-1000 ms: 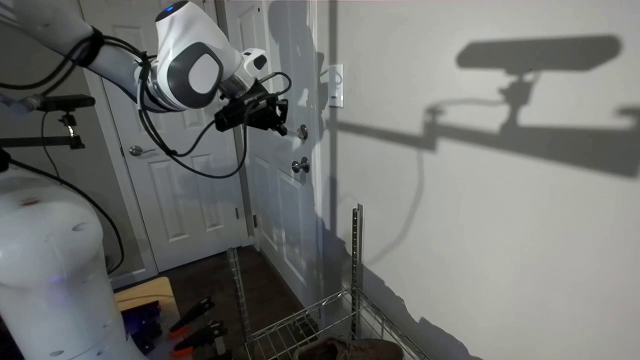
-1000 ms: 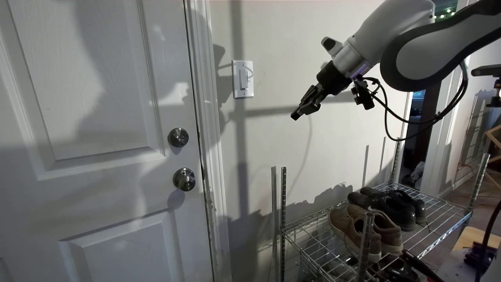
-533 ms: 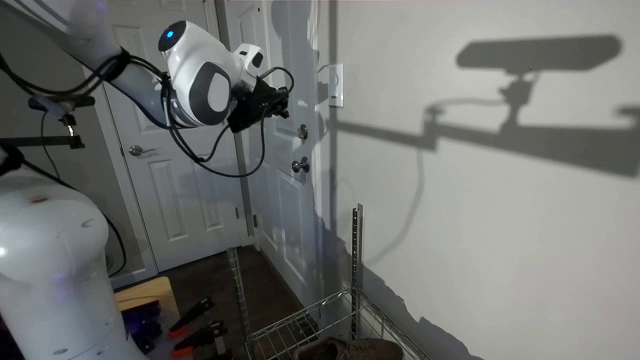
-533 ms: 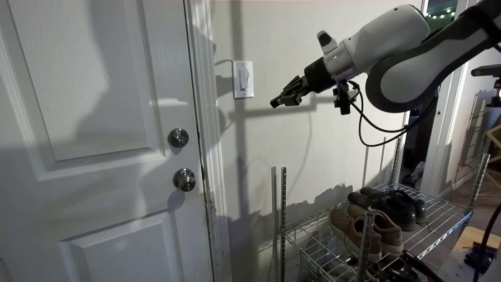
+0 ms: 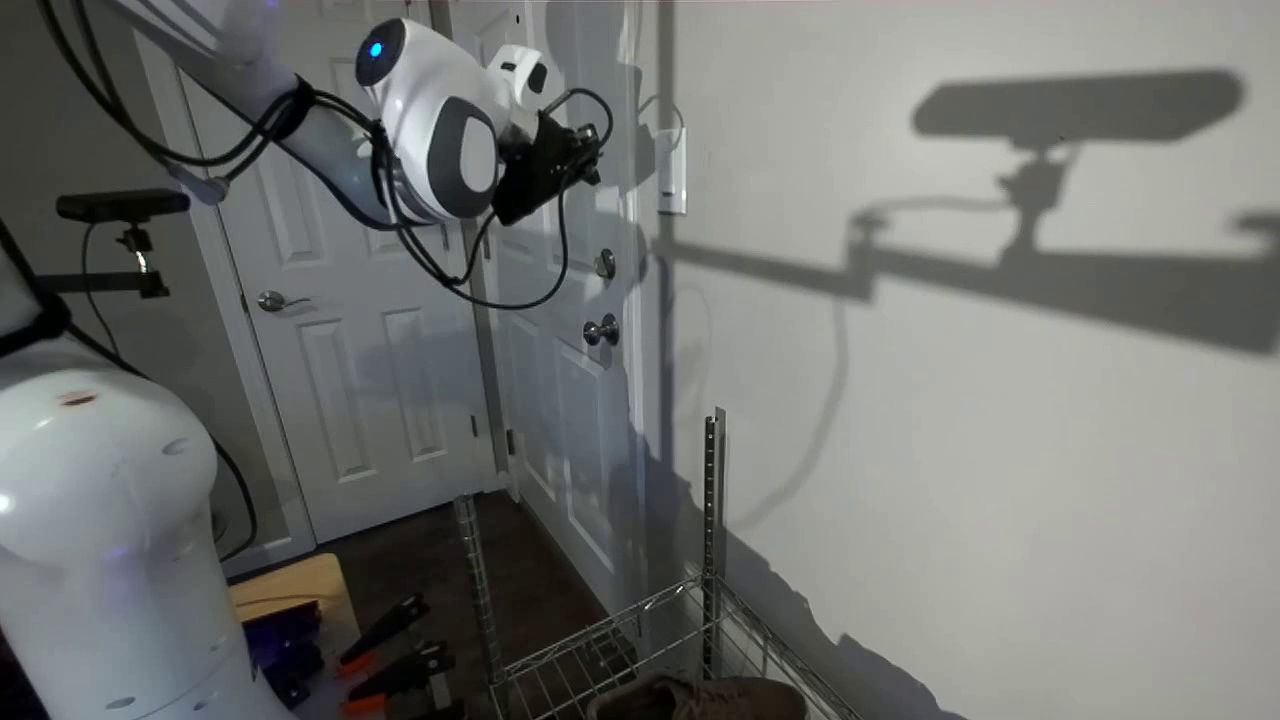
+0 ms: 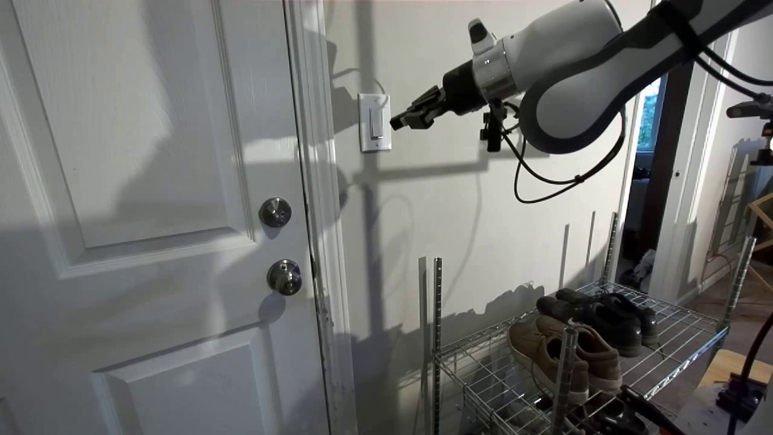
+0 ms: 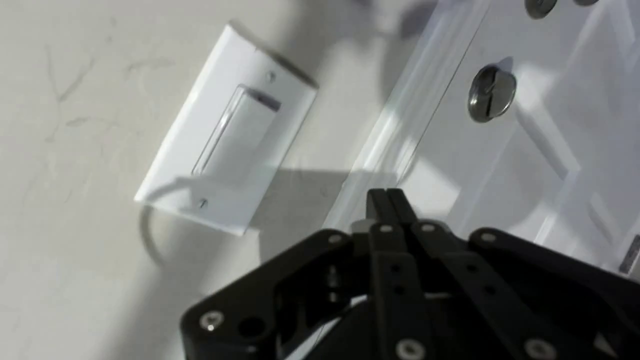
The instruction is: Switch off the light
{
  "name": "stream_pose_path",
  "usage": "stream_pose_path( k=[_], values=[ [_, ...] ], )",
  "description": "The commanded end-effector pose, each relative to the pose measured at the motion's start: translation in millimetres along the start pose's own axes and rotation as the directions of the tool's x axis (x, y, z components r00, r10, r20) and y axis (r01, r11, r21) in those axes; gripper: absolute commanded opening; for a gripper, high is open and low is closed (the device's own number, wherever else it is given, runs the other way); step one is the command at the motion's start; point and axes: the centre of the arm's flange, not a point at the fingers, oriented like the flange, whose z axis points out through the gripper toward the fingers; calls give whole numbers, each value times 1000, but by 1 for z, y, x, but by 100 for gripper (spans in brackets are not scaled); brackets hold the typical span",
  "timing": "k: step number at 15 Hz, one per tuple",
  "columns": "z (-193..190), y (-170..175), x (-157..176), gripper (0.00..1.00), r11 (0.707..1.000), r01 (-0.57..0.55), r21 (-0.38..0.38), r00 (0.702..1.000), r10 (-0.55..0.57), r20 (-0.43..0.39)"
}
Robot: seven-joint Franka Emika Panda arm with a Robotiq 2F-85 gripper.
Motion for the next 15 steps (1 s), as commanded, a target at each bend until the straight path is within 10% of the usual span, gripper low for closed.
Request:
stream_pose_path(
  k=[1,15],
  values=[
    [27,5,-5,3,999,17,-44,998,-19,-55],
    [70,30,-26,3,996,-34,-82,999,37,36]
  ],
)
